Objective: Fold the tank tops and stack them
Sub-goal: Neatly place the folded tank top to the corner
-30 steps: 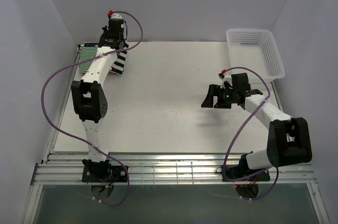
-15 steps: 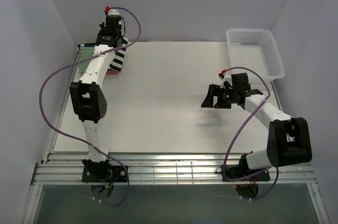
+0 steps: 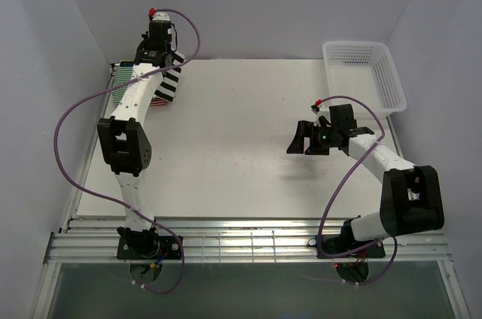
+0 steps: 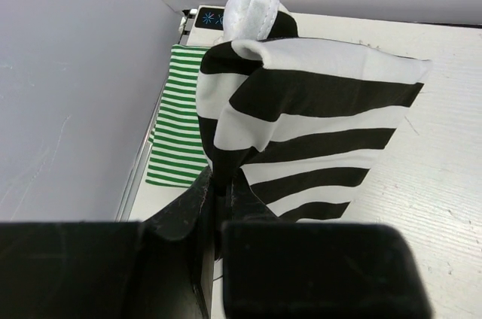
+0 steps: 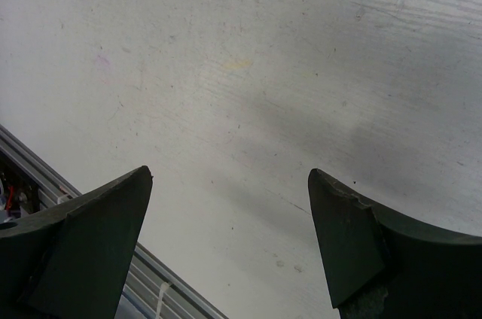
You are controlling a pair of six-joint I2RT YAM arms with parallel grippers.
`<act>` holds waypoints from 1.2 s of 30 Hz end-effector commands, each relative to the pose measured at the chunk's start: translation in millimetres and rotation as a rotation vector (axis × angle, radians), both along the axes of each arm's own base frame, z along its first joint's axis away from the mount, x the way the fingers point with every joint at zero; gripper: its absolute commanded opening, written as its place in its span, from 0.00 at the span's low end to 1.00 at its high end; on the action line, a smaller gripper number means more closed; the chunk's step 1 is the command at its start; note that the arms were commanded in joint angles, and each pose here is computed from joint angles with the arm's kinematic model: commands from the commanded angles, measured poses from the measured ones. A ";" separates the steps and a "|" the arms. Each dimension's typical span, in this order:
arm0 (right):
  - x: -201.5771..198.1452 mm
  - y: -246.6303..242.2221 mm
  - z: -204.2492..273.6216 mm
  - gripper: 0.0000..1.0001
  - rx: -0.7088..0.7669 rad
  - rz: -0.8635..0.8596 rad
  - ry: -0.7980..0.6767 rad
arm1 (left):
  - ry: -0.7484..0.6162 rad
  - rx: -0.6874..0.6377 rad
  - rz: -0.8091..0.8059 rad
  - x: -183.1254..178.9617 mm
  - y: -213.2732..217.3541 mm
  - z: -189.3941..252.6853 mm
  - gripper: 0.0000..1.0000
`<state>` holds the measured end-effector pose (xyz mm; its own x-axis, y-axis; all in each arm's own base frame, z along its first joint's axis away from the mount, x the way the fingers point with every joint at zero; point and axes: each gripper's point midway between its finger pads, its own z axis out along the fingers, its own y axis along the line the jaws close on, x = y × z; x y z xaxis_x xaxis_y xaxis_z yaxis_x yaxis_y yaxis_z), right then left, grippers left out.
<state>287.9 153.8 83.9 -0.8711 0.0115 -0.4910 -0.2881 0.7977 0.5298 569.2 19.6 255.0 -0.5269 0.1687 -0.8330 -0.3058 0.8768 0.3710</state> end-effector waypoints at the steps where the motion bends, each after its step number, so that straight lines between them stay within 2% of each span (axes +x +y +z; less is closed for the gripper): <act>1: 13.1 3.3 15.3 0.90 0.017 0.016 -0.055 | -0.158 -0.059 -0.024 -20.0 -0.7 76.3 0.00; 12: 12.1 2.7 13.9 0.90 0.014 0.014 -0.052 | -0.162 -0.072 -0.035 -22.2 -3.0 80.7 0.00; 22: 12.6 1.5 11.9 0.90 0.003 0.008 -0.045 | -0.098 -0.068 -0.018 -15.1 0.0 46.1 0.00; 36: 15.8 -7.5 4.7 0.90 -0.050 -0.022 -0.027 | -0.015 -0.104 0.028 7.4 36.3 -11.8 0.00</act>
<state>293.2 148.6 80.5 -0.8714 0.0141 -0.4904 -0.2700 0.8209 0.5033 570.0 48.1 234.2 -0.5542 0.0933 -0.8271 -0.3187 0.8942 0.3144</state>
